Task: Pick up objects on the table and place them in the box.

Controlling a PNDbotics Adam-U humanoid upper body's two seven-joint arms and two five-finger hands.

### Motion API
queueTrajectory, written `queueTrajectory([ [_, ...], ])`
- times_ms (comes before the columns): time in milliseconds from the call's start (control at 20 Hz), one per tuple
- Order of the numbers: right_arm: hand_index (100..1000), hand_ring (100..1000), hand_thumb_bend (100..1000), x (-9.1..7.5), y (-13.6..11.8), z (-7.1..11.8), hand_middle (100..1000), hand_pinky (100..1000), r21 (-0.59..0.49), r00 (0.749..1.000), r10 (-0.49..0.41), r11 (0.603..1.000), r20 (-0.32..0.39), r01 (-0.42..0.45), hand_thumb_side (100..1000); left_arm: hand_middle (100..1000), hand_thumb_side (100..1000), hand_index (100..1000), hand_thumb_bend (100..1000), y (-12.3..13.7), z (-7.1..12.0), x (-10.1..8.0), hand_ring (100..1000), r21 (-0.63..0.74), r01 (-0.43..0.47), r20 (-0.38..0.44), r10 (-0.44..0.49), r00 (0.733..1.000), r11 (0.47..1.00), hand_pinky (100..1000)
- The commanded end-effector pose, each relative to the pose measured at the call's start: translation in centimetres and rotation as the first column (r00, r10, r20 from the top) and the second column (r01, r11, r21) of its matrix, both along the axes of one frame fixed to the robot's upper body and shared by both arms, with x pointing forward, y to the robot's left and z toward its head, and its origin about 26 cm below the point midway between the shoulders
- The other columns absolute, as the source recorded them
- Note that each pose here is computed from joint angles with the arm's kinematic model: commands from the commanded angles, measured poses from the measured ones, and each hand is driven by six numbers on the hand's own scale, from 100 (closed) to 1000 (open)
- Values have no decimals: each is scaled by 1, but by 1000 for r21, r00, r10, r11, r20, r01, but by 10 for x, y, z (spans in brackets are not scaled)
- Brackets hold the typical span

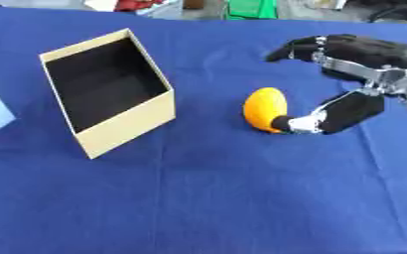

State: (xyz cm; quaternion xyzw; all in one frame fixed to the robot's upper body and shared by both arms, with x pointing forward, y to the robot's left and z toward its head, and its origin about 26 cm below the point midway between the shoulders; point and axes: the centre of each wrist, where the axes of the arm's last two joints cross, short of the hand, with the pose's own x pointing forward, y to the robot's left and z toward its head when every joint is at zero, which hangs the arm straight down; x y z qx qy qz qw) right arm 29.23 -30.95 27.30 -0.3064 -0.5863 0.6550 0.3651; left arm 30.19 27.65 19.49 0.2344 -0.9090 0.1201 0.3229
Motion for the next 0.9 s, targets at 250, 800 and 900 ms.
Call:
queueTrajectory([
  [250,973,1000,388,-2,7,5,881,995,-34,999,-34,999,14,34,573,649,1000,720,131,-1,10,-2,690,26,8,36,-9,999,1000,475],
  [800,976,1000,417,7,12,-7,886,996,-57,993,-113,992,-42,111,597,646,1000,716,124,-2,11,-2,689,30,16,36,-17,999,999,473],
  [900,976,1000,452,12,10,-11,886,996,-65,990,-136,989,-49,132,611,645,1000,715,125,-2,11,-2,689,30,16,36,-17,999,999,473],
])
